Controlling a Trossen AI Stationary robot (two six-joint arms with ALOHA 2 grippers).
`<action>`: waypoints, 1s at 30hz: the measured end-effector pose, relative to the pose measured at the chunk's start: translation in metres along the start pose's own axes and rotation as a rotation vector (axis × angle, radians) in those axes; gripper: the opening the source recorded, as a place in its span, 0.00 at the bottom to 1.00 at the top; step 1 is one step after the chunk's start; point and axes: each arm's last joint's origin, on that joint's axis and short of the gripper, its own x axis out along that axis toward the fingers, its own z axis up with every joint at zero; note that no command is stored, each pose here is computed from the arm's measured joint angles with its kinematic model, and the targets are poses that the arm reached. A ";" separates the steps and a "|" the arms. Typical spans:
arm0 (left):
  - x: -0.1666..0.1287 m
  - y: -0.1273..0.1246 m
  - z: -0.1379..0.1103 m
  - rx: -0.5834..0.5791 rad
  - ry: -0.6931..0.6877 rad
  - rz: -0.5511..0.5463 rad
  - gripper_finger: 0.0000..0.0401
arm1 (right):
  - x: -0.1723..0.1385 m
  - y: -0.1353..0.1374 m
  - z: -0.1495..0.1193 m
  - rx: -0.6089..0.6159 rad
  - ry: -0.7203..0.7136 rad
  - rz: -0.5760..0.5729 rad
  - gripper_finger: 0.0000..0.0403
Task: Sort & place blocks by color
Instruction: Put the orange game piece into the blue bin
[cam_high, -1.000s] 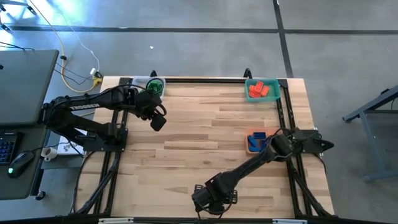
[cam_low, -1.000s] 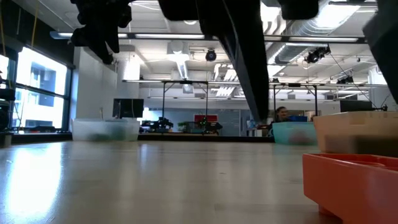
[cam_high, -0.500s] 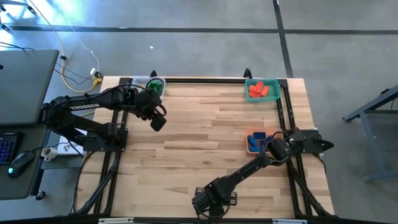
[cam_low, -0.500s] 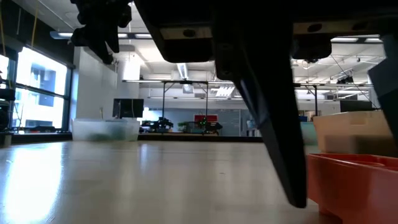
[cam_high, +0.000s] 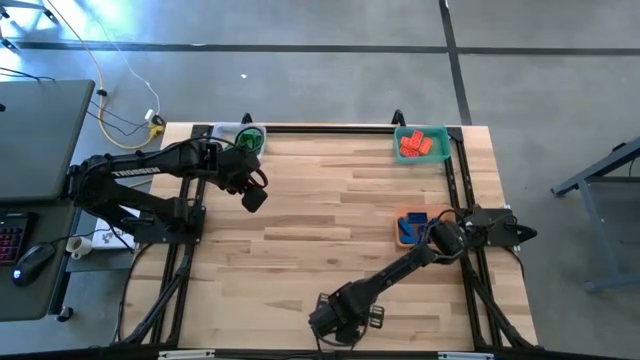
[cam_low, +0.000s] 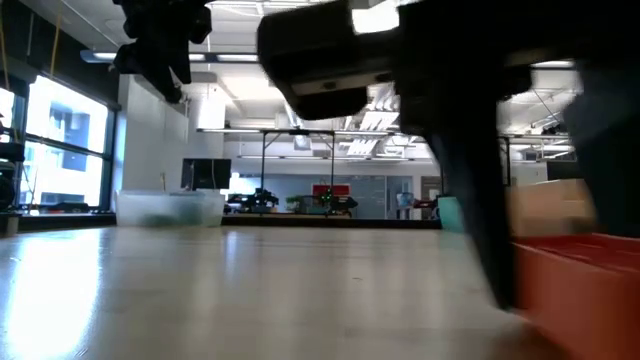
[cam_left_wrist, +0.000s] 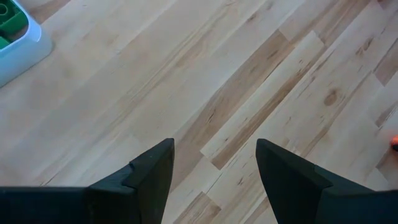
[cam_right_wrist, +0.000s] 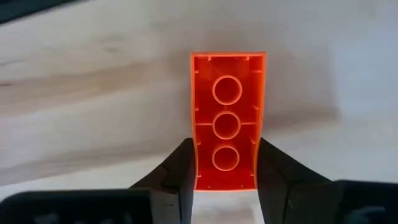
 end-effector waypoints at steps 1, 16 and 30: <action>0.000 0.000 0.000 0.000 0.000 0.000 0.53 | -0.003 -0.002 -0.003 0.025 0.002 -0.007 0.25; 0.000 0.000 0.000 0.000 -0.002 0.003 0.53 | -0.038 -0.015 -0.035 0.290 0.096 -0.084 0.25; 0.000 0.000 0.000 0.054 -0.010 0.015 0.53 | -0.048 -0.034 -0.086 0.416 0.236 -0.026 0.25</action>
